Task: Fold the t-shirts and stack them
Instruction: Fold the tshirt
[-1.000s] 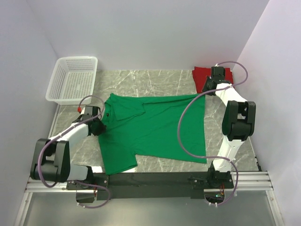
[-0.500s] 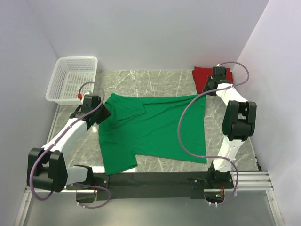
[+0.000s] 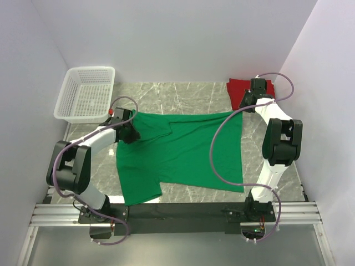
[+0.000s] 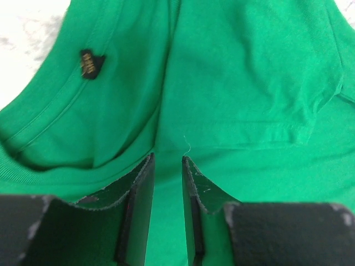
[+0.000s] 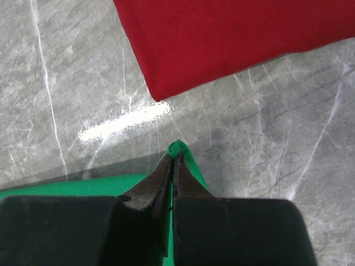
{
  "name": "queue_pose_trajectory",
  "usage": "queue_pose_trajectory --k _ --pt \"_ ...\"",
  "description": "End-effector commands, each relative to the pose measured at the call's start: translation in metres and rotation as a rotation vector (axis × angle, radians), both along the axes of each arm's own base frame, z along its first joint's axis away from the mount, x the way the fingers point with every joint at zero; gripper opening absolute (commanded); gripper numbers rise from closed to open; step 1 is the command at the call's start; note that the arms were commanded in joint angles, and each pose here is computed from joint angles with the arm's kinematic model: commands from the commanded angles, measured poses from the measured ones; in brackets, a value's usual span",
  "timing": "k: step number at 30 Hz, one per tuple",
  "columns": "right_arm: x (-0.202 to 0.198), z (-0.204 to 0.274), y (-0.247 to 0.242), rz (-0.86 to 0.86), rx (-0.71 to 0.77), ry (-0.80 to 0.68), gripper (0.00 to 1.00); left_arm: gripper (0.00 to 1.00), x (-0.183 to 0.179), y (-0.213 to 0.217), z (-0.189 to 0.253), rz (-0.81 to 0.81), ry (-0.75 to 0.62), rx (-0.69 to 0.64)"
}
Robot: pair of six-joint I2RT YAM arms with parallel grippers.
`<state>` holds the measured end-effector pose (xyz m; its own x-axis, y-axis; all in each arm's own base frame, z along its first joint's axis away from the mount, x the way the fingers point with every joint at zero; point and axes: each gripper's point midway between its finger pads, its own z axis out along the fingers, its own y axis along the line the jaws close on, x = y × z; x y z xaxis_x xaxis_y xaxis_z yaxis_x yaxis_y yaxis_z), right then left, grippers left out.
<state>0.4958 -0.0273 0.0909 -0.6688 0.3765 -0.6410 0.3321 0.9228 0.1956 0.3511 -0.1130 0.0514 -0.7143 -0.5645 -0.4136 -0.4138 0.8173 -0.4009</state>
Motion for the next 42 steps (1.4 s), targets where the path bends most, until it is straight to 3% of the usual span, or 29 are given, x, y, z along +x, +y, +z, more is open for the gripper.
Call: queue_pose_trajectory --k 1,17,18,23,24,42 --pt "0.016 0.027 -0.005 -0.017 0.0 -0.087 0.0 0.32 0.022 -0.011 0.014 -0.035 -0.069 -0.006" --pt "0.018 0.021 -0.004 -0.013 0.007 -0.078 0.0 0.31 0.028 -0.008 -0.016 -0.043 -0.011 0.055" --pt "0.018 0.021 -0.004 -0.013 0.007 -0.078 0.0 0.3 0.029 -0.009 -0.016 -0.044 -0.011 0.056" --pt "0.02 0.024 -0.004 -0.011 0.006 -0.084 0.0 0.04 0.032 -0.007 -0.008 -0.041 -0.027 0.071" --pt "0.02 0.022 -0.004 -0.011 0.006 -0.077 0.0 0.01 0.035 -0.007 -0.001 -0.041 -0.042 0.072" --pt "0.015 0.013 0.002 -0.006 0.052 0.021 0.0 0.01 0.097 0.002 0.141 -0.072 -0.32 0.124"
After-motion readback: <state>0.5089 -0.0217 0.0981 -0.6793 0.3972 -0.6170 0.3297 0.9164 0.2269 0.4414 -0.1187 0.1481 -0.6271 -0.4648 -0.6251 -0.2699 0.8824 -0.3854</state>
